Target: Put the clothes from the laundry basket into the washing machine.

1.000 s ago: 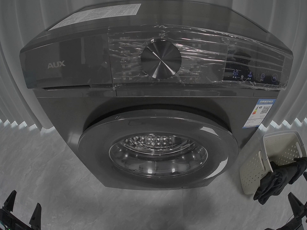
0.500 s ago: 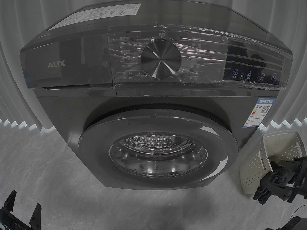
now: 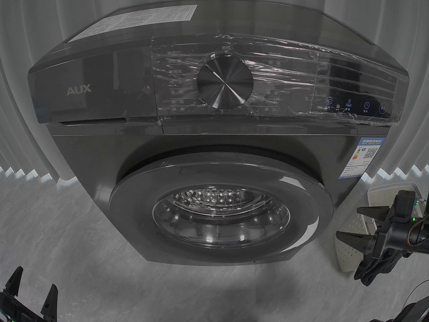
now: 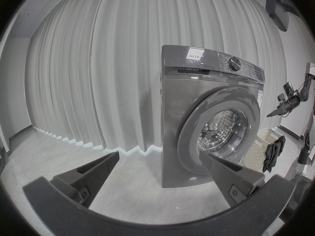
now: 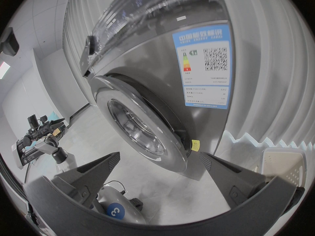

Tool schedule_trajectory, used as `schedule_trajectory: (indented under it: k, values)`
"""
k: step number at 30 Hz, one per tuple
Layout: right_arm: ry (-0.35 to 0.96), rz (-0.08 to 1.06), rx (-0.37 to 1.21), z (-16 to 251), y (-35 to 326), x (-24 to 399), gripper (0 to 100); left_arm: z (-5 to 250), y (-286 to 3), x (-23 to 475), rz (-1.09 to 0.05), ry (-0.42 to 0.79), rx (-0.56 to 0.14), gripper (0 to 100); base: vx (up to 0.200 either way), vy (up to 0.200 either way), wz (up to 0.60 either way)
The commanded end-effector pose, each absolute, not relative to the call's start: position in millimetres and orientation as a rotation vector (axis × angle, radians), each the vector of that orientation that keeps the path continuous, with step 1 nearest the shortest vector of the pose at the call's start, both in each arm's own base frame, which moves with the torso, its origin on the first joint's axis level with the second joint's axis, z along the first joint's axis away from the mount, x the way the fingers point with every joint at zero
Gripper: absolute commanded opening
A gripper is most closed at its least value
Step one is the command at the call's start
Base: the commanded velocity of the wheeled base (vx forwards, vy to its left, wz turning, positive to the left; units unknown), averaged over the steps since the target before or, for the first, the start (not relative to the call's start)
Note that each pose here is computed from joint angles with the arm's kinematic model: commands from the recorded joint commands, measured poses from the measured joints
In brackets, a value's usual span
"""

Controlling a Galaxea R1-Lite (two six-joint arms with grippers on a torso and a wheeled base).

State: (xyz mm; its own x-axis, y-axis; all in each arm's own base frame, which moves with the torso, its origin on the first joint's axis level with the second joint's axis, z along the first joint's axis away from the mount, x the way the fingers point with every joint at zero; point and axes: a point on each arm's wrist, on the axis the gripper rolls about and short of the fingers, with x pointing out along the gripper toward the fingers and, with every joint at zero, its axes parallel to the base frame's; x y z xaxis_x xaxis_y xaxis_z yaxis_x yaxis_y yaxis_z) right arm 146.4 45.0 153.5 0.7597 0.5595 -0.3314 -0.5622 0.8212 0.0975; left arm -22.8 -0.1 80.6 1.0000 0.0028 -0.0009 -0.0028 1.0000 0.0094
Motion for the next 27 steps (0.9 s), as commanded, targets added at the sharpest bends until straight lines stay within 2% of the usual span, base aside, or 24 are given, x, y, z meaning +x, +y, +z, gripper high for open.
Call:
schedule_trajectory:
  k: [1,7,17,27]
  values:
    - [0.439,0.616,0.010,140.3,57.6,175.0,100,75.7,-0.1,-22.9,0.003,0.000,0.009,100,0.000,0.000,0.00]
    - [0.443,0.655,0.033,138.0,73.7,182.1,100,75.7,-0.1,-22.9,0.003,0.000,0.009,100,0.000,0.000,0.00]
    - [0.400,0.628,0.017,133.4,86.9,199.1,100,75.7,-0.1,-22.9,0.003,0.000,0.009,100,0.000,0.000,0.00]
    - [0.406,0.652,0.017,130.8,76.0,170.0,100,75.7,-0.1,-22.9,0.003,0.000,0.009,100,0.000,0.000,0.00]
